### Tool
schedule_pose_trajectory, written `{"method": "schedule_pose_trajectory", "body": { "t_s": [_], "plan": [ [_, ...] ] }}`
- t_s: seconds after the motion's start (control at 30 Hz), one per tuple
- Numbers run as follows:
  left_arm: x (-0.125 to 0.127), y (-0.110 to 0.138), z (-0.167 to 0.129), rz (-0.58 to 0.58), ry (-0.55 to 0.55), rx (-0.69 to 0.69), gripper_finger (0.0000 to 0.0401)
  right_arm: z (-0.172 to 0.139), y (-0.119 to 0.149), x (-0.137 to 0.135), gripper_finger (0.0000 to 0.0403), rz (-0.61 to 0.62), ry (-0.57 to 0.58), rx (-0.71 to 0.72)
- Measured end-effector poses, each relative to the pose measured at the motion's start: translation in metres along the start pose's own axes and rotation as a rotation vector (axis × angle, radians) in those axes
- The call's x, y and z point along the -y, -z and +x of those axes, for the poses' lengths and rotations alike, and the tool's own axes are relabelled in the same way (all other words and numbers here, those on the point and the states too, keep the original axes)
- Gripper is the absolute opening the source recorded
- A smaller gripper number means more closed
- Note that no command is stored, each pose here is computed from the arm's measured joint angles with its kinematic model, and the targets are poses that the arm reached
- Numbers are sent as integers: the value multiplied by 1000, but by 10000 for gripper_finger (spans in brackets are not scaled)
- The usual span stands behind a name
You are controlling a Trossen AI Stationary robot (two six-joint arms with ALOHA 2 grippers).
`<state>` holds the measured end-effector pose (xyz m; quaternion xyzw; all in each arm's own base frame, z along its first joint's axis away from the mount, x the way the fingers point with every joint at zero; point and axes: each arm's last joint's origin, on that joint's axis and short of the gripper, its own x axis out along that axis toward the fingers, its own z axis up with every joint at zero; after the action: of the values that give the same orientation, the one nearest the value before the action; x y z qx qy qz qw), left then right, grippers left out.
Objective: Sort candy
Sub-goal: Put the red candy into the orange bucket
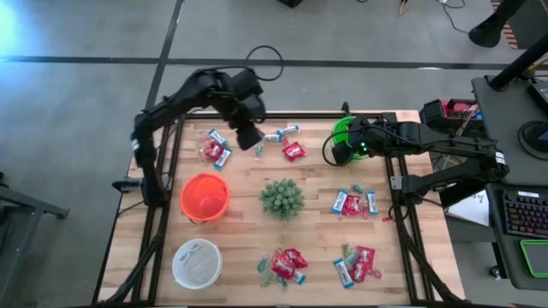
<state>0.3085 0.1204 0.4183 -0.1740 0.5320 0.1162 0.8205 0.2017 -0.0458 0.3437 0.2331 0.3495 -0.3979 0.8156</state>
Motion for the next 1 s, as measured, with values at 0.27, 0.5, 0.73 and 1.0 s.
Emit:
{"method": "schedule_pose_trajectory", "body": {
  "t_s": [0.27,0.5,0.73,1.0],
  "plan": [
    [11,46,-21,23,-17,-24,0,0,0,0,286,57,-1,1],
    [8,99,-16,-22,-10,-123,0,0,0,0,286,97,-3,0],
    [10,148,-3,-34,127,-117,0,0,0,0,286,120,-4,1],
    [10,182,17,-16,238,-113,1,0,0,0,286,145,-5,3]
  ]
}}
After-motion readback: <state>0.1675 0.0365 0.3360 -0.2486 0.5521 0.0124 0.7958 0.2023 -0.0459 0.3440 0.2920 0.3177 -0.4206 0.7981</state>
